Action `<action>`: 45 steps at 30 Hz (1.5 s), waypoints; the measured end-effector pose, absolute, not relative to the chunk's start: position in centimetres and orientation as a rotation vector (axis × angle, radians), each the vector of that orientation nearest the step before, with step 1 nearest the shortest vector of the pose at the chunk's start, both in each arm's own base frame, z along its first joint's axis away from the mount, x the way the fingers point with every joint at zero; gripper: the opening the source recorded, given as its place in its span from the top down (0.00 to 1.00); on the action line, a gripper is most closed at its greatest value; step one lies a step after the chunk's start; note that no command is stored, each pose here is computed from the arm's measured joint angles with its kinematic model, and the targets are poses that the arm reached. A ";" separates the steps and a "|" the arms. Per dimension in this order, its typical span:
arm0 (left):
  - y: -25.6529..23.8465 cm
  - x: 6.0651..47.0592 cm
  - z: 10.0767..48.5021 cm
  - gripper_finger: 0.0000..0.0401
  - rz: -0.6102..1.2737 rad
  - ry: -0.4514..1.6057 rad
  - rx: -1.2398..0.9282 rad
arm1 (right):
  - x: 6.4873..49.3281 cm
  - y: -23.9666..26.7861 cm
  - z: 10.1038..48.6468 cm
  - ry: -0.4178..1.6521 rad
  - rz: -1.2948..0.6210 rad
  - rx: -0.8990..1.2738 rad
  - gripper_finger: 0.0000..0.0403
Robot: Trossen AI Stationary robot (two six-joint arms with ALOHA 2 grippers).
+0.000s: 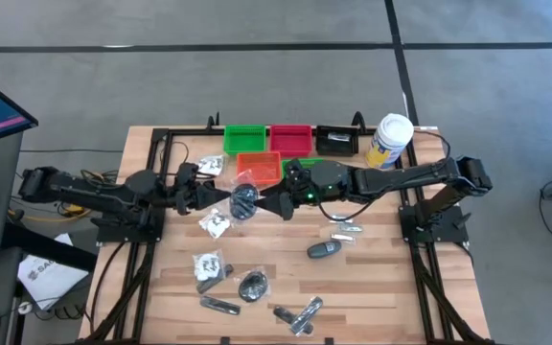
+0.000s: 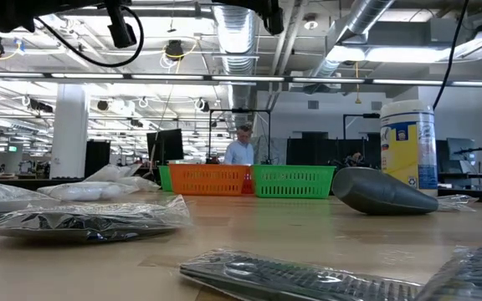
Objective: Pick & Place Travel size toiletries
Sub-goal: Put the black hair brush into the orange bin
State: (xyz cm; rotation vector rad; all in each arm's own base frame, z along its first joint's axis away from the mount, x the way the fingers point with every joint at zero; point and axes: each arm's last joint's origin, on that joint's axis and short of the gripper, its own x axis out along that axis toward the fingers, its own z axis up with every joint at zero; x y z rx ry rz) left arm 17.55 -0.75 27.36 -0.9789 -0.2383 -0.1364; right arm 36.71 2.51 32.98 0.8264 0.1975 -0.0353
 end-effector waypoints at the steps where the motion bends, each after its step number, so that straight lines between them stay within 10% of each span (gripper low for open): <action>1: -0.6 17.5 27.4 1.00 -0.141 -0.243 -0.977 | 36.7 2.5 33.0 0.198 -0.035 0.826 0.24; 45: 0.8 18.3 28.0 1.00 -0.205 -0.356 -0.993 | 36.9 2.6 34.1 0.085 0.017 0.861 0.34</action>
